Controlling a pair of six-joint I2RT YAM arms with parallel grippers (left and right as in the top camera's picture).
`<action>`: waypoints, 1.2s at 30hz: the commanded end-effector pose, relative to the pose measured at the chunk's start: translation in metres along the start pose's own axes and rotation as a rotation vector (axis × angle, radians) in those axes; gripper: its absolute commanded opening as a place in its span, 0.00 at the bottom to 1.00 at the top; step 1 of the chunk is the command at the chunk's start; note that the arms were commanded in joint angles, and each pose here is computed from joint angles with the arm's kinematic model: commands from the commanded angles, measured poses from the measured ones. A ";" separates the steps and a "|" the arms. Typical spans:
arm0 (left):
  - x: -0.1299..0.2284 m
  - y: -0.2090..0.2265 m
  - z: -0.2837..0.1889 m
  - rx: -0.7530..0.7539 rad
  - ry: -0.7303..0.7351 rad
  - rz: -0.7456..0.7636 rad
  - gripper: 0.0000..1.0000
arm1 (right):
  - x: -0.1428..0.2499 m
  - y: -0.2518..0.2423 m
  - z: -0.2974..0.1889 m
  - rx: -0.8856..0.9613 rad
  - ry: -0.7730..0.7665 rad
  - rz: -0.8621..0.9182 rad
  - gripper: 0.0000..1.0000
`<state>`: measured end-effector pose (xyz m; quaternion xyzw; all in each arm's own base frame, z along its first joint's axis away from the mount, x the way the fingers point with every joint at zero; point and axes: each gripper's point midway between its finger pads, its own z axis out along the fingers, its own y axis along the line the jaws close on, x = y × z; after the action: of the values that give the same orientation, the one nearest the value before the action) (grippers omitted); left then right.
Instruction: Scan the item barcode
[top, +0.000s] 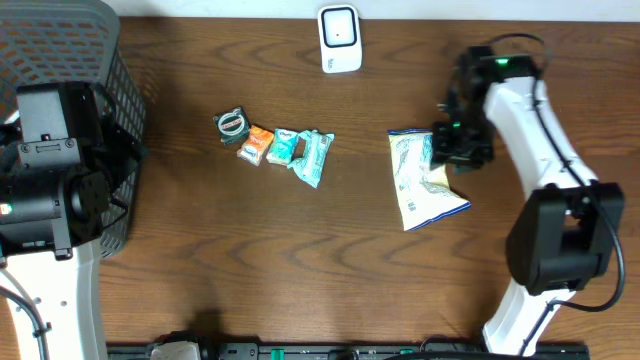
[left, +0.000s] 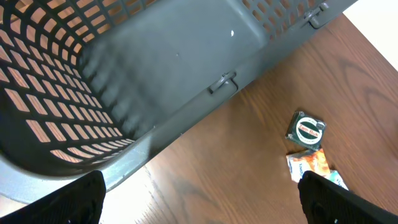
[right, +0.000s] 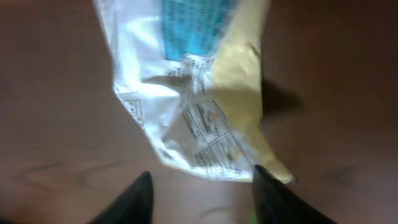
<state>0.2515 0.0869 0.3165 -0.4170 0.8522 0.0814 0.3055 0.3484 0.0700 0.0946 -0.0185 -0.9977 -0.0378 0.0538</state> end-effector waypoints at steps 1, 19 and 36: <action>0.000 0.003 0.002 -0.017 0.001 -0.017 0.98 | 0.001 -0.006 0.013 0.172 -0.038 -0.017 0.66; 0.000 0.003 0.002 -0.017 0.001 -0.017 0.97 | -0.026 0.096 0.063 -0.416 -0.143 0.027 0.57; 0.000 0.003 0.002 -0.017 0.001 -0.016 0.98 | 0.002 0.082 0.003 -0.021 -0.089 -0.178 0.01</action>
<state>0.2518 0.0870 0.3162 -0.4171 0.8523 0.0817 0.3048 0.3618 0.1418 0.1021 0.0171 -0.9963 -0.0838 0.0030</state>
